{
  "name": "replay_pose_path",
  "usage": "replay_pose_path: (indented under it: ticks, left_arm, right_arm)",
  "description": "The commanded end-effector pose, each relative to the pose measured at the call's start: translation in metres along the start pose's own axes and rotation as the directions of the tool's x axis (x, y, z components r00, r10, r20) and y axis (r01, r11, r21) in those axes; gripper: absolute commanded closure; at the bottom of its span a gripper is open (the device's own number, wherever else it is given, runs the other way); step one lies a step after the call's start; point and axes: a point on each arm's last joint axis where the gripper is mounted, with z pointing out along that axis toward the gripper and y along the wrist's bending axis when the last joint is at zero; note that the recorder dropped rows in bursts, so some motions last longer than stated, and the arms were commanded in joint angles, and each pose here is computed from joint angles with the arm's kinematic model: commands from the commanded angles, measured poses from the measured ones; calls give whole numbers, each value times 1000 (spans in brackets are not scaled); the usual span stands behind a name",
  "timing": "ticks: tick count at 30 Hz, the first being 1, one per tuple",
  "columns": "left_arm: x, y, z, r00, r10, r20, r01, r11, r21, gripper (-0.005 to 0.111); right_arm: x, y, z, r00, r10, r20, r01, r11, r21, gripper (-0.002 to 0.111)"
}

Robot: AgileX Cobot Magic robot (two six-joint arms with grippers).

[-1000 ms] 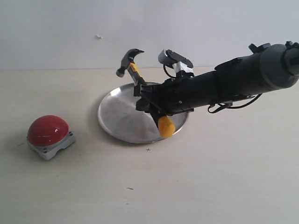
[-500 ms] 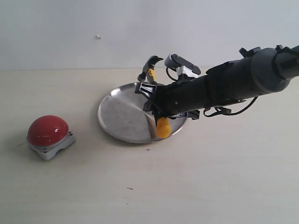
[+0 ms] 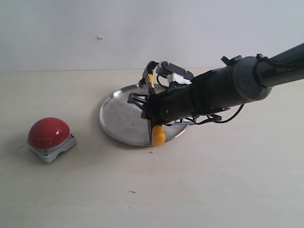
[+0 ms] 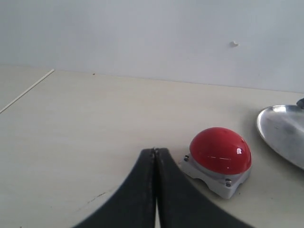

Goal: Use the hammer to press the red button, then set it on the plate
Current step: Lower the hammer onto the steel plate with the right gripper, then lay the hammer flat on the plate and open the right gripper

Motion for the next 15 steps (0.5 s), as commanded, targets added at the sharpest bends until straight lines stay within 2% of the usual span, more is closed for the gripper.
replay_pose_path:
  ticks: [1, 8, 15]
  left_arm:
    - [0, 0, -1, 1000, -1, 10, 1, 1000, -1, 107]
    - [0, 0, -1, 1000, -1, 10, 1, 1000, -1, 107]
    - [0, 0, -1, 1000, -1, 10, 1, 1000, -1, 107]
  right_arm:
    - [-4, -1, 7, 999, -28, 15, 28, 999, 17, 108]
    - [-2, -3, 22, 999, -47, -4, 47, 999, 6, 108]
    - [3, -14, 31, 998, -60, -6, 60, 996, 72, 106]
